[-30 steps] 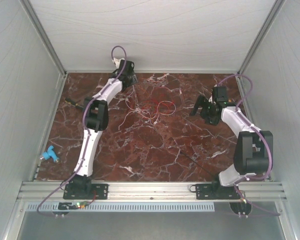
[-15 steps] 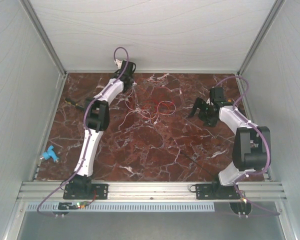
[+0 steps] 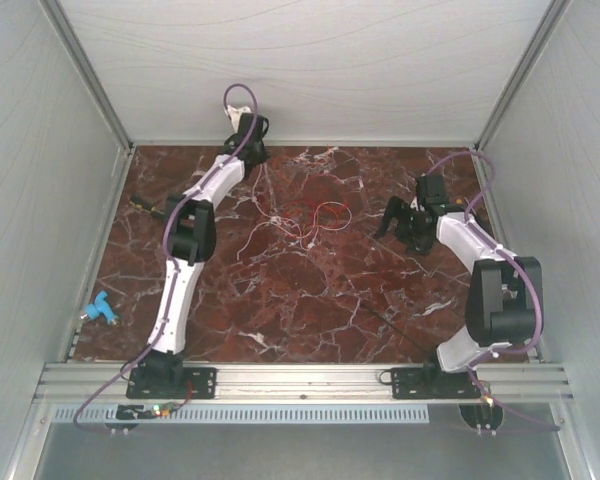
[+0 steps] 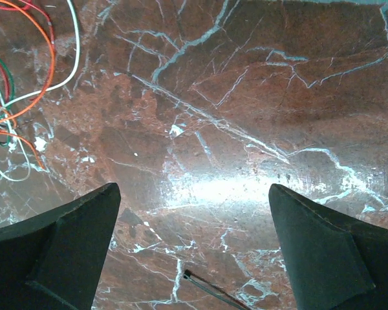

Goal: Zip-tie the wires
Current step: Untie the cable at the center of the board.

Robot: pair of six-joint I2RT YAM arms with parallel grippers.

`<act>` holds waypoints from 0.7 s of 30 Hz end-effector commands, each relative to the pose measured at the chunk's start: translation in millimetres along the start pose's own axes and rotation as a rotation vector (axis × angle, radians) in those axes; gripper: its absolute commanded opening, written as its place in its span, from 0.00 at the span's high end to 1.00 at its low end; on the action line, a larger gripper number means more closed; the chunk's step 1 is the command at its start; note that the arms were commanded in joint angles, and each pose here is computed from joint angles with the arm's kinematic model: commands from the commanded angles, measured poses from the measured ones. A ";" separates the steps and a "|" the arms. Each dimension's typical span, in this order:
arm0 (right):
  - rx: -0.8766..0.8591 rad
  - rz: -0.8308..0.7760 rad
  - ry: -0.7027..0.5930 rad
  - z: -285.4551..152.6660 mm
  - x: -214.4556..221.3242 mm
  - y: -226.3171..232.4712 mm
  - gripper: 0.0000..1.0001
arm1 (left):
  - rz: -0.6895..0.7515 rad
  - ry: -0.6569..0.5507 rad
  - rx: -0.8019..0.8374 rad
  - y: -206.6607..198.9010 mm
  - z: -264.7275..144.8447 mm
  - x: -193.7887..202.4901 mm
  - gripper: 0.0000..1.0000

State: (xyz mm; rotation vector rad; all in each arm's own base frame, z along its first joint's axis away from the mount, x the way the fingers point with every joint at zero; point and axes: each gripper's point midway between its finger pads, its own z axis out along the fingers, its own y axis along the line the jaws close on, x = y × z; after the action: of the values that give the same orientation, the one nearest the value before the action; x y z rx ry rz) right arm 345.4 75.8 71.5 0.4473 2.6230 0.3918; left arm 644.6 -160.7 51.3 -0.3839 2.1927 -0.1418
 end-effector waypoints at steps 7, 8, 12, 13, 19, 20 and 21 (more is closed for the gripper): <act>-0.060 -0.054 -0.102 -26.0 -16.7 24.9 0.02 | -0.124 -0.535 0.130 -38.3 -117.8 -207.0 1.00; -0.065 -0.059 -0.110 -27.6 -18.5 27.0 0.02 | -0.131 -0.568 0.144 -40.6 -128.4 -218.5 1.00; -0.089 -0.080 -0.153 -34.7 -26.0 35.3 0.02 | -0.162 -0.703 0.236 -57.5 -178.8 -265.3 1.00; -0.097 -0.086 -0.166 -36.7 -28.2 37.7 0.02 | -0.165 -0.740 0.264 -62.6 -192.5 -276.8 1.00; -0.158 -0.132 -0.284 -54.9 -49.7 57.3 0.02 | -0.176 -0.973 0.456 -96.5 -284.7 -331.7 1.00; -0.174 -0.146 -0.311 -59.5 -54.3 61.7 0.02 | -0.173 -1.010 0.488 -102.5 -300.0 -338.1 1.00; -0.187 -0.158 -0.344 -64.2 -59.4 65.8 0.02 | -0.169 -1.050 0.523 -108.4 -316.3 -344.6 1.00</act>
State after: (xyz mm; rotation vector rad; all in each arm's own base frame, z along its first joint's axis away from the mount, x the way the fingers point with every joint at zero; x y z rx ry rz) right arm 358.5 95.8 124.9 0.3075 2.4377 0.4462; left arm 654.1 -148.1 414.4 -0.3488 1.3428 -0.3656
